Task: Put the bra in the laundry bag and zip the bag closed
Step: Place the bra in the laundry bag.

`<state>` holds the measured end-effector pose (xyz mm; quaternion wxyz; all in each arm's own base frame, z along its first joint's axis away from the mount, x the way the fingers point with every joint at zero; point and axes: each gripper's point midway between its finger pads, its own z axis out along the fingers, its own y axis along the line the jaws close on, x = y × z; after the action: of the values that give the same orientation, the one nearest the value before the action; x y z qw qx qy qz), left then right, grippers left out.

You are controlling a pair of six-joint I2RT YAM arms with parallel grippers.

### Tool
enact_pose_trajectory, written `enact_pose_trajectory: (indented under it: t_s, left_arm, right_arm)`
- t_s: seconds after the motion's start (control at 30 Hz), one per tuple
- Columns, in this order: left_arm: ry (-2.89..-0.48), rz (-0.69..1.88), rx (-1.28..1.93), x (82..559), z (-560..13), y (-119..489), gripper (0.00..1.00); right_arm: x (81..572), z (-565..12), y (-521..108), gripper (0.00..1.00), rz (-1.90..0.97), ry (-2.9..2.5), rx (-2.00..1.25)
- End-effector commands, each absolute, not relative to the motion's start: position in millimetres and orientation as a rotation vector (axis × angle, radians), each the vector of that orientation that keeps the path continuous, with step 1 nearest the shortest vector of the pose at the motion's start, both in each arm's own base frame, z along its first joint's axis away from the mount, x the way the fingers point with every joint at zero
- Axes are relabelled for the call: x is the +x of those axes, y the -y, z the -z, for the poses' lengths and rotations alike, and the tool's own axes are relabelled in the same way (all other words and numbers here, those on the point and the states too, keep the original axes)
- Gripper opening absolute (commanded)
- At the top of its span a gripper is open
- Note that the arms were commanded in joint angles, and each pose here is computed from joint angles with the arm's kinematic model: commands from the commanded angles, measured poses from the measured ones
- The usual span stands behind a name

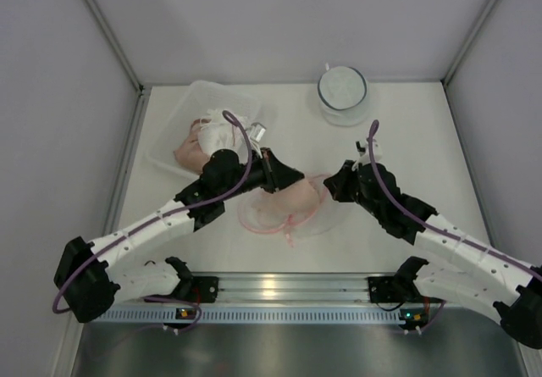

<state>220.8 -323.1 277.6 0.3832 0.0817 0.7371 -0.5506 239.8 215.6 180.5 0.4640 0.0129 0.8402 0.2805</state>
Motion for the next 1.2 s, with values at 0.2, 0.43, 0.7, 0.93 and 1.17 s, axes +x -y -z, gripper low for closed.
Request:
enact_pose_trajectory:
  t_s: [0.2,0.43,0.7,0.93,1.17]
  left_arm:
    - [-1.762,1.293,0.156,223,-247,337,0.0]
    - [-1.783,1.18,0.132,245,-225,369,0.0]
    - [-1.768,1.204,0.073,260,-222,396,0.0]
    - [-1.779,1.239,0.225,243,-214,421,0.01]
    - [-1.911,1.113,0.331,227,-180,397,0.87]
  right_arm:
    - [241,-224,-214,0.0,-0.715,-1.994,0.056]
    - [237,-231,-230,0.0,-0.817,-1.995,0.044]
    - [229,-226,-222,0.0,-0.78,-2.017,0.051]
    - [236,-210,-203,0.0,-0.653,-2.037,0.114]
    - [242,-208,-197,0.0,-0.602,-2.032,0.133]
